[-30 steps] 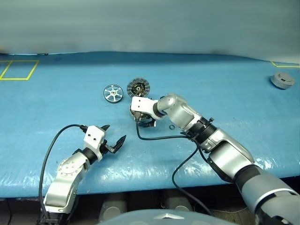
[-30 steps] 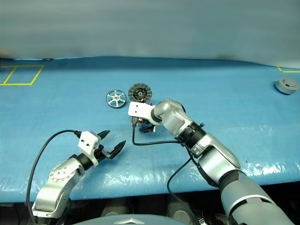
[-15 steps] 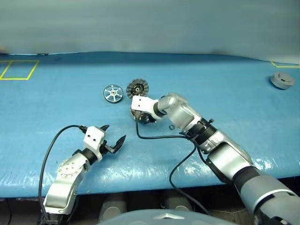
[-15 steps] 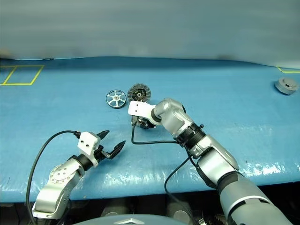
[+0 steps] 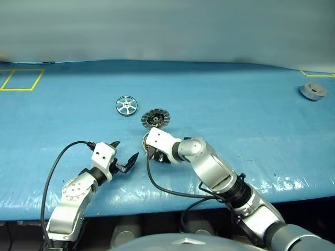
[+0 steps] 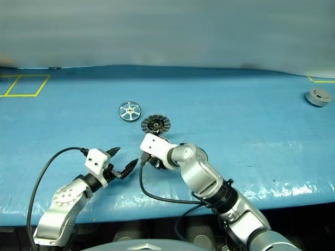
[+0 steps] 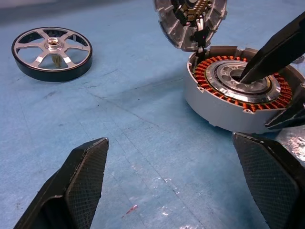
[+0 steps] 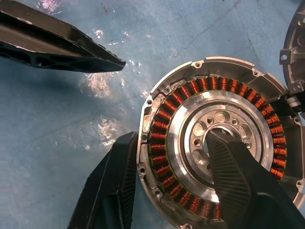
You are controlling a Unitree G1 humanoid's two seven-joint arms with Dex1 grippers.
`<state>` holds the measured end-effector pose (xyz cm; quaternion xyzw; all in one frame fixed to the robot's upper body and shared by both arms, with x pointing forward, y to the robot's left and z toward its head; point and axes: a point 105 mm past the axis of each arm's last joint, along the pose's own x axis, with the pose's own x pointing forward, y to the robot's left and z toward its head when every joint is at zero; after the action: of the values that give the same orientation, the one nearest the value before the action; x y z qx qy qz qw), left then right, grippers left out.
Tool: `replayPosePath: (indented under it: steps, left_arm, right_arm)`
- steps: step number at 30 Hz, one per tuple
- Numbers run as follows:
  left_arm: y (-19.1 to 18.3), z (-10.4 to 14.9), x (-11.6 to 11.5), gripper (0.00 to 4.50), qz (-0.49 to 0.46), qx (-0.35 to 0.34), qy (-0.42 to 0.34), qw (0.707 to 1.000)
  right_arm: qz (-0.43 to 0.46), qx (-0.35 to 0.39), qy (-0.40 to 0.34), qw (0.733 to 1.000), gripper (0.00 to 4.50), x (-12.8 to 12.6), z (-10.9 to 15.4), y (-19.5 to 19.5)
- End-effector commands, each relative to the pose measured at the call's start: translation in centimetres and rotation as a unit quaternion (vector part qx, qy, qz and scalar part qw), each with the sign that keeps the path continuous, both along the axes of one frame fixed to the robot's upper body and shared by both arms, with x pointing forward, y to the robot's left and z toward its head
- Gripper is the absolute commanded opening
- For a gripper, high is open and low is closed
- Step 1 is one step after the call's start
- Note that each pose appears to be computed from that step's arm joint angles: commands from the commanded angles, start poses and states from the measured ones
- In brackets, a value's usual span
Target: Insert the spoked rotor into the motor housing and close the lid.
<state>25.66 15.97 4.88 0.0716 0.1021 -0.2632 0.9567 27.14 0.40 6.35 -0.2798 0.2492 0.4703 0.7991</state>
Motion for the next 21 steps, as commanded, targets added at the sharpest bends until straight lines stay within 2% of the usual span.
replayPosePath:
  steps: [1,6,9,14,21]
  left_arm:
    - [-0.3,0.9,0.2,4.5,-0.009,-0.001,-0.015,1.0]
    - [-0.5,0.9,0.3,4.5,-0.013,-0.002,-0.014,1.0]
    - [-0.5,0.9,0.3,4.5,-0.015,-0.002,-0.013,1.0]
    - [-0.7,0.7,0.2,4.5,-0.018,-0.004,-0.009,1.0]
    - [-1.0,0.6,0.2,4.5,-0.021,-0.008,-0.005,1.0]
  right_arm:
    - [-0.027,-0.01,0.062,0.998,2.17,-1.8,-2.2,0.1]
    - [-0.05,0.017,0.056,0.997,2.17,-1.9,-0.8,0.7]
    - [-0.056,0.035,0.056,0.996,2.85,-2.3,0.2,1.2]
    - [-0.065,0.058,0.046,0.995,4.48,-2.5,1.9,1.8]
    - [-0.062,0.105,0.015,0.992,4.48,-2.4,5.9,3.0]
